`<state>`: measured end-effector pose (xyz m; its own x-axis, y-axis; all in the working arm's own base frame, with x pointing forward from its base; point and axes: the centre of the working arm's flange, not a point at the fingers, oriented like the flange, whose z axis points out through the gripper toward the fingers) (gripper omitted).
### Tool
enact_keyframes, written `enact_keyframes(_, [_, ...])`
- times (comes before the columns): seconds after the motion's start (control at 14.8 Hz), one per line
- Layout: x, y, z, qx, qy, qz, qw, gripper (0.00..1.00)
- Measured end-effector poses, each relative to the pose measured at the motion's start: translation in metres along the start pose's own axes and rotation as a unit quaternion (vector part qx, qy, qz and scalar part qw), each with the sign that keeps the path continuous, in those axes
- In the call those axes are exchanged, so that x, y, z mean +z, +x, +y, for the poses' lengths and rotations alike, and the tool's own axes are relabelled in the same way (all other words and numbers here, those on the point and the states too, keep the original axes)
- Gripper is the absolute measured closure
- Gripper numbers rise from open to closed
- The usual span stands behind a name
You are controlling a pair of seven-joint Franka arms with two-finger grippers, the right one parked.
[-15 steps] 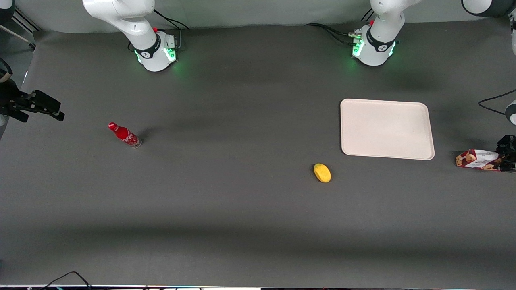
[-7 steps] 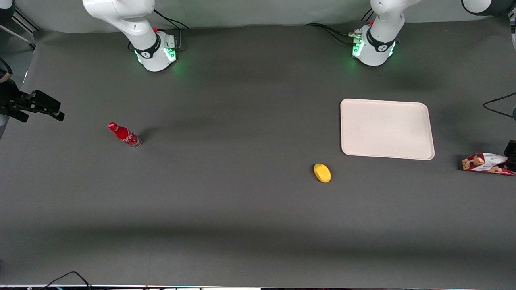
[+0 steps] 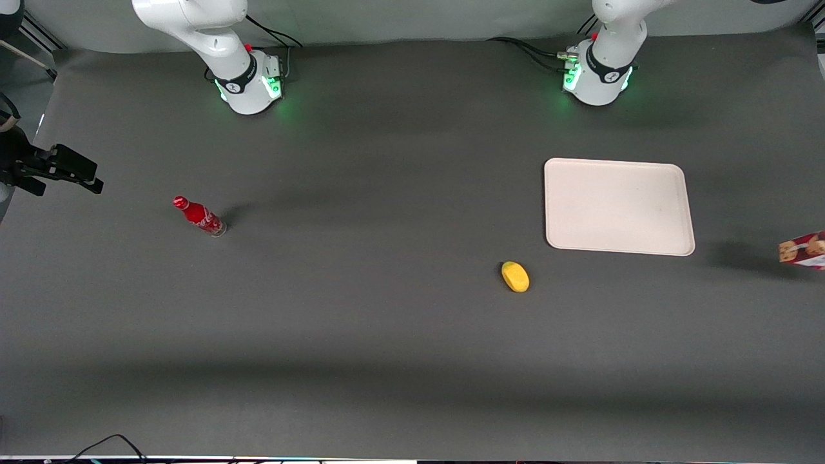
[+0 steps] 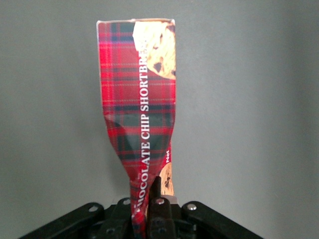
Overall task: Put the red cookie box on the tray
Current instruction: 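Lift the cookie box upright and carry it over the white tray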
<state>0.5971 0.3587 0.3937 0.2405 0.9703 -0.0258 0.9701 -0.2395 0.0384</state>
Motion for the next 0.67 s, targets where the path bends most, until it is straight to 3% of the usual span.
enact_keyframes(0.13, [-0.03,-0.004,0.002,0.005,-0.001,-0.002,1.0,0.93])
enact_keyframes(0.4, [-0.038,-0.024,0.011,0.076,0.04,0.0,0.9963,0.93])
enact_keyframes(0.54, [-0.043,-0.05,0.025,0.139,0.049,-0.018,0.9889,0.93])
enact_keyframes(0.67, [-0.044,-0.081,0.042,0.207,0.054,-0.039,0.976,0.93])
